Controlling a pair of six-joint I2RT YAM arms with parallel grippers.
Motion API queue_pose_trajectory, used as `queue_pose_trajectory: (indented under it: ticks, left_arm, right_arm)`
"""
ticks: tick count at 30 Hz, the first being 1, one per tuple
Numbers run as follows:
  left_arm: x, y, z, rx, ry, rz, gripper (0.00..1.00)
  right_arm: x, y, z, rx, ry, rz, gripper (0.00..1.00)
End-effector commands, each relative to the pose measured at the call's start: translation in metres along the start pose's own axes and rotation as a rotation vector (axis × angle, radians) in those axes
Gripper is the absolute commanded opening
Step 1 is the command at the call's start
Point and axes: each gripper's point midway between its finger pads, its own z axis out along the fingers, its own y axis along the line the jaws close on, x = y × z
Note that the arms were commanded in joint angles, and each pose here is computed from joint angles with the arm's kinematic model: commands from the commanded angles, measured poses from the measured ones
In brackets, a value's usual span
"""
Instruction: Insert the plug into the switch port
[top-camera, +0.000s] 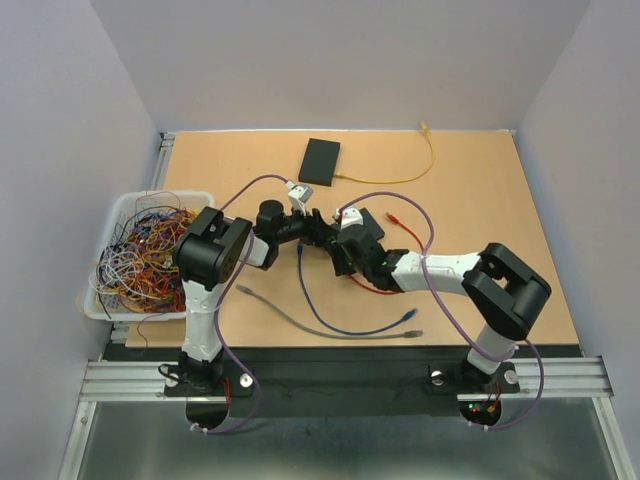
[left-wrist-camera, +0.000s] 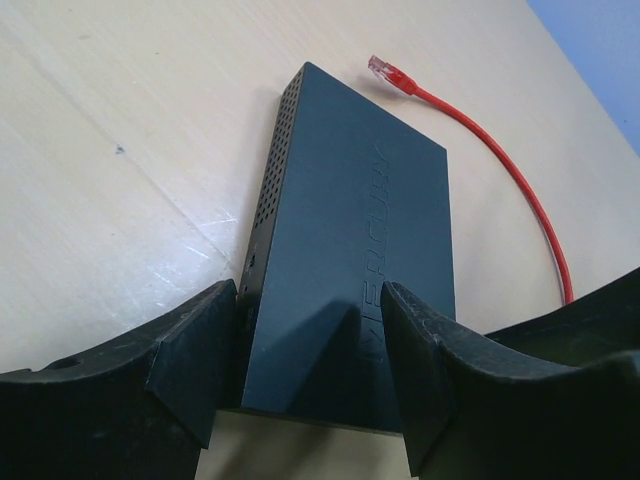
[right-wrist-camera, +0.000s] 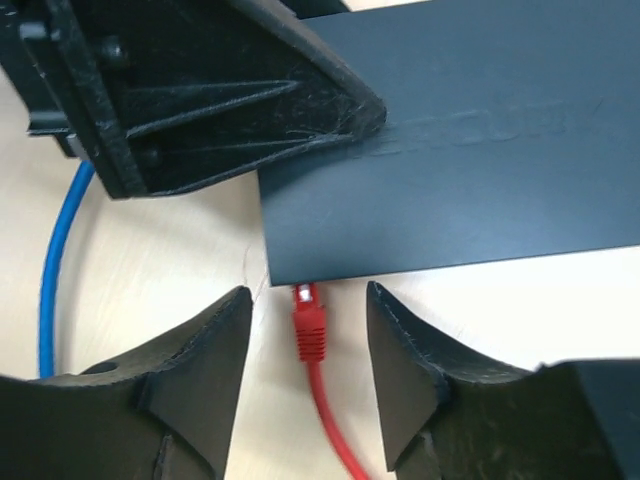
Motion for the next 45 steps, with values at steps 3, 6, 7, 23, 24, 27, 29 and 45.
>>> queue_pose_trajectory:
  ticks: [3, 6, 7, 23, 24, 27, 29, 45]
  left_arm:
    - [0.023, -0.011, -0.001, 0.047, 0.077, -0.048, 0.71]
    - [0.024, -0.010, 0.000, 0.045, 0.077, -0.047, 0.71]
    - [0.024, -0.010, -0.001, 0.047, 0.080, -0.047, 0.71]
    - [0.024, -0.011, 0.001, 0.057, 0.085, -0.045, 0.71]
    - [0.024, -0.011, 0.001, 0.058, 0.086, -0.045, 0.71]
    - [0.025, -0.011, 0.001, 0.057, 0.088, -0.044, 0.71]
    - [0.024, -0.011, 0.001, 0.058, 0.086, -0.038, 0.71]
    - [0.024, -0.011, -0.002, 0.036, 0.084, -0.021, 0.67]
  right_arm:
    - [-0.014, 0.013, -0.011, -0.092, -0.060, 0.084, 0.52]
    - [-0.002, 0.013, -0.012, -0.089, -0.037, 0.088, 0.49]
    - [0.000, 0.012, -0.012, -0.082, -0.035, 0.087, 0.49]
    - [0.028, 0.004, -0.012, -0.057, 0.014, 0.087, 0.25]
    - [0.028, 0.004, -0.012, -0.055, 0.012, 0.087, 0.23]
    - [0.021, 0.002, -0.010, -0.038, -0.008, 0.086, 0.19]
    - [0.010, 0.001, -0.010, -0.020, -0.035, 0.089, 0.19]
    - [-0.065, 0.007, 0.008, 0.077, -0.164, 0.104, 0.11]
